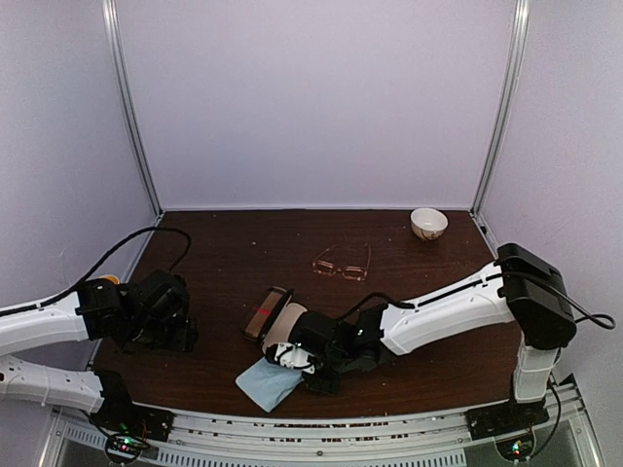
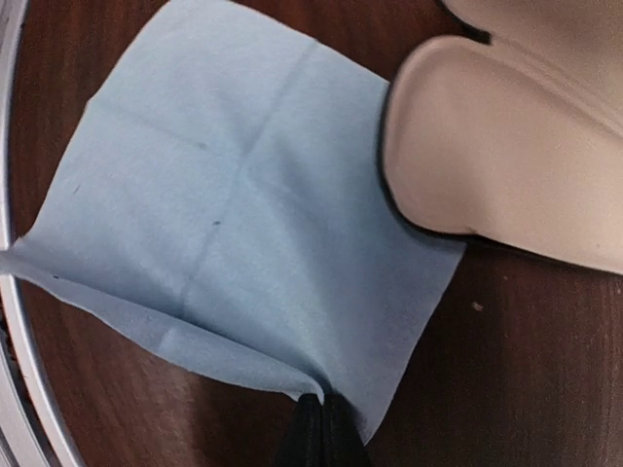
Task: Organize the sunglasses
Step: Move the corner of the glasses cleaning cloth to the center of the board.
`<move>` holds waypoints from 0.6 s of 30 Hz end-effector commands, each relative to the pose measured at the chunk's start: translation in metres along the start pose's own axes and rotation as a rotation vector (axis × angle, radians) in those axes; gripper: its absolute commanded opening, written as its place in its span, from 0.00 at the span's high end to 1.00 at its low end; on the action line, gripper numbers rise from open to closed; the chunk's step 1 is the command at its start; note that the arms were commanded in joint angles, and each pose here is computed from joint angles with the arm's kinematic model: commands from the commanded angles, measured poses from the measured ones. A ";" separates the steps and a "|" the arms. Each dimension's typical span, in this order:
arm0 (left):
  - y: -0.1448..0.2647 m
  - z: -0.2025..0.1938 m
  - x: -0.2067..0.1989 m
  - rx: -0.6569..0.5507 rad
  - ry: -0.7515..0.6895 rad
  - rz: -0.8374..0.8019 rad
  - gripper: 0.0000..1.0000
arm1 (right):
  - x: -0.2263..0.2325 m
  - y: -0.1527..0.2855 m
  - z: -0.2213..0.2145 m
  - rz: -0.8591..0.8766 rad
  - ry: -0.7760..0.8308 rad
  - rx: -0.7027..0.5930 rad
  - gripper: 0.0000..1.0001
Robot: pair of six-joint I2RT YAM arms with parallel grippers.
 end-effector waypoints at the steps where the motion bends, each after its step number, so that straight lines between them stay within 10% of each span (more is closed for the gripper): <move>1: 0.007 0.023 -0.014 -0.052 -0.014 -0.051 0.37 | -0.028 -0.008 -0.066 -0.105 -0.069 0.211 1.00; 18: -0.006 0.050 -0.045 -0.055 -0.116 -0.082 0.37 | -0.055 0.017 -0.126 -0.253 -0.441 0.293 1.00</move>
Point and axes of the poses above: each gripper's point midway between its finger pads, its own y axis back along the fingers, its own x axis along the line the jaws close on, z = x × y, the point moved 4 cm from there along y, back along the fingers, and after that the axes turned 6 degrees about -y, right-handed, at the moved point
